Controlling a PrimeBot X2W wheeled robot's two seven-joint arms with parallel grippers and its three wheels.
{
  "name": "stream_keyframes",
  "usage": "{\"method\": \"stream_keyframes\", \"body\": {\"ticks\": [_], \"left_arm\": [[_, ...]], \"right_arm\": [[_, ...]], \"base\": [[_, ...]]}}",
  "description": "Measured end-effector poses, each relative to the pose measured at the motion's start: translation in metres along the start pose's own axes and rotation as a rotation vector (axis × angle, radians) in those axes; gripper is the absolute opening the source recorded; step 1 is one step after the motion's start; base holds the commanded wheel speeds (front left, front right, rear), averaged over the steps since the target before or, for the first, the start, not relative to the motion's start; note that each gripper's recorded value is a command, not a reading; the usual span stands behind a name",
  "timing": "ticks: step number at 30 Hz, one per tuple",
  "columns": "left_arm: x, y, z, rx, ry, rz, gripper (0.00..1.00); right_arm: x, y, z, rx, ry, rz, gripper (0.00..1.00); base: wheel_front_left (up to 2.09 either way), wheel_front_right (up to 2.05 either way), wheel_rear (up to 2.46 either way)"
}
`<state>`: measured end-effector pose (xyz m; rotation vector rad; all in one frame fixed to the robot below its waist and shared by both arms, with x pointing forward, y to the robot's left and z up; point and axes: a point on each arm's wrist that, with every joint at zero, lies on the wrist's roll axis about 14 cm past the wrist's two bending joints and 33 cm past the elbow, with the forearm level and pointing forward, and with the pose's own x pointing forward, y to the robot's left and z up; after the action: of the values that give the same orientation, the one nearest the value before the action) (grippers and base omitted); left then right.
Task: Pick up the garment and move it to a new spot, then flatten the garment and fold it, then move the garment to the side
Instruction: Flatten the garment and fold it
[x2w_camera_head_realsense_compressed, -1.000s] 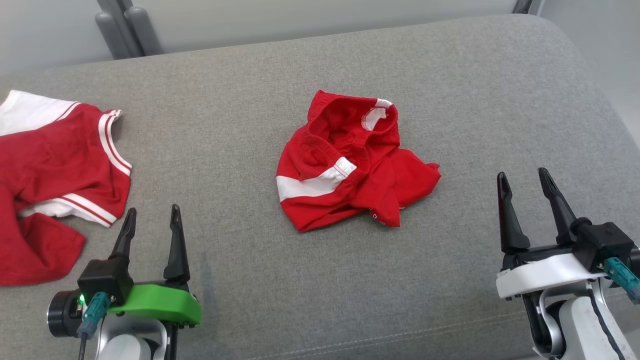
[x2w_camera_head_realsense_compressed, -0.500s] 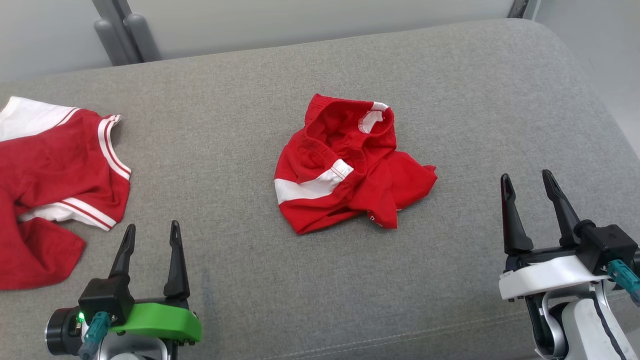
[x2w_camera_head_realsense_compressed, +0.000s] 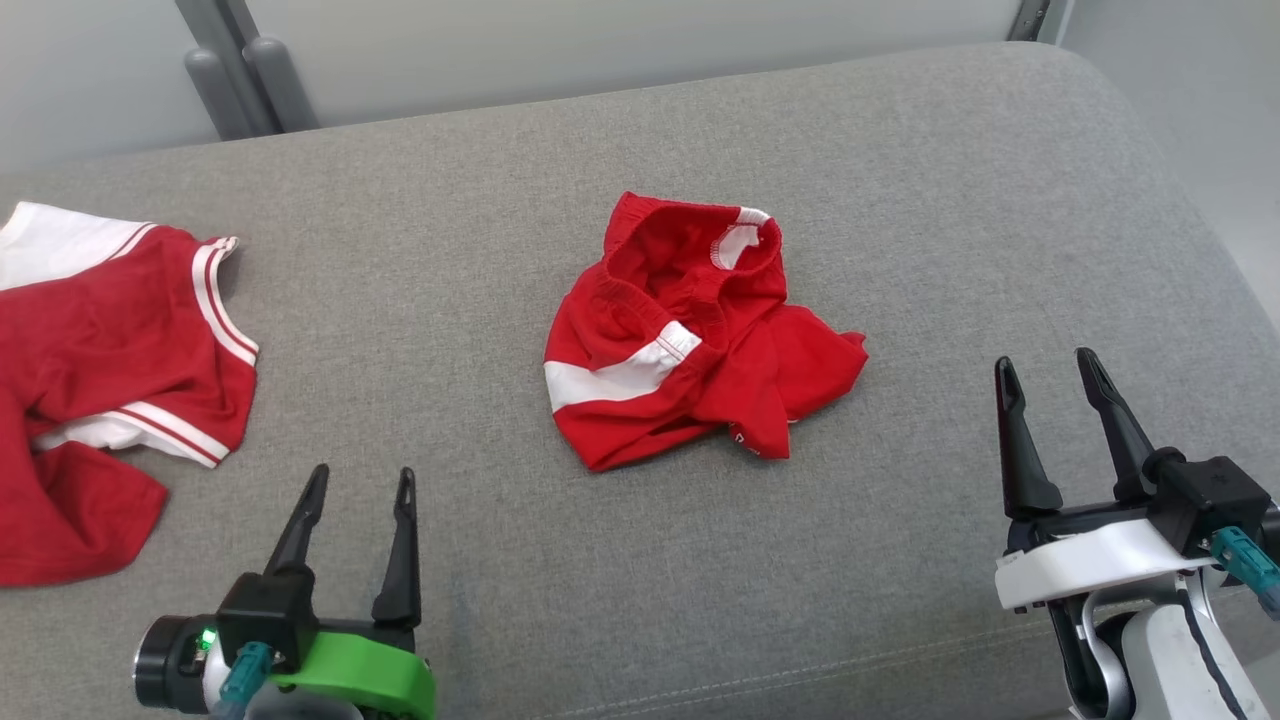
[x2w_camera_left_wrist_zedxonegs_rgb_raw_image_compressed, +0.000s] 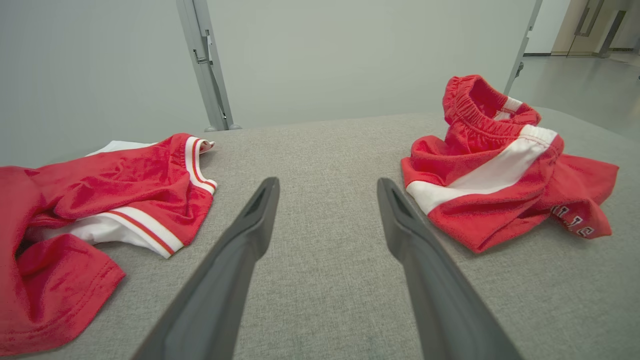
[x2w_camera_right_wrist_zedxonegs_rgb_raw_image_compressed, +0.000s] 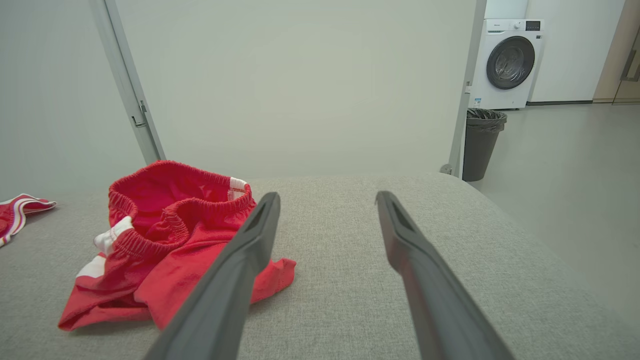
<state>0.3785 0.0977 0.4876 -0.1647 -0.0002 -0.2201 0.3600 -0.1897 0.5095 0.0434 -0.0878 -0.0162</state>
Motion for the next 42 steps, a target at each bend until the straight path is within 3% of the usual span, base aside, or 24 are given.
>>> {"method": "stream_keyframes", "body": {"ticks": [7, 20, 30, 42], "left_arm": [[0.001, -0.042, -0.015, 0.047, 0.043, -0.206, 1.00], [0.037, -0.134, -0.019, 0.267, 0.060, -0.643, 1.00], [0.057, -0.181, -0.021, 0.344, 0.053, -0.805, 1.00], [0.073, -0.200, -0.041, 0.447, 0.122, -0.898, 1.00]], "right_arm": [[0.001, 0.005, -0.002, 0.005, 0.006, 0.019, 1.00], [0.012, 0.006, -0.014, 0.005, 0.038, 0.027, 1.00], [0.018, -0.003, -0.019, -0.005, 0.053, 0.000, 1.00], [0.021, -0.010, -0.030, -0.001, 0.085, -0.021, 1.00]], "base": [[0.00, 0.00, 0.00], [0.00, 0.00, 0.00], [0.00, 0.00, 0.00], [0.00, 0.00, 0.00]]}}
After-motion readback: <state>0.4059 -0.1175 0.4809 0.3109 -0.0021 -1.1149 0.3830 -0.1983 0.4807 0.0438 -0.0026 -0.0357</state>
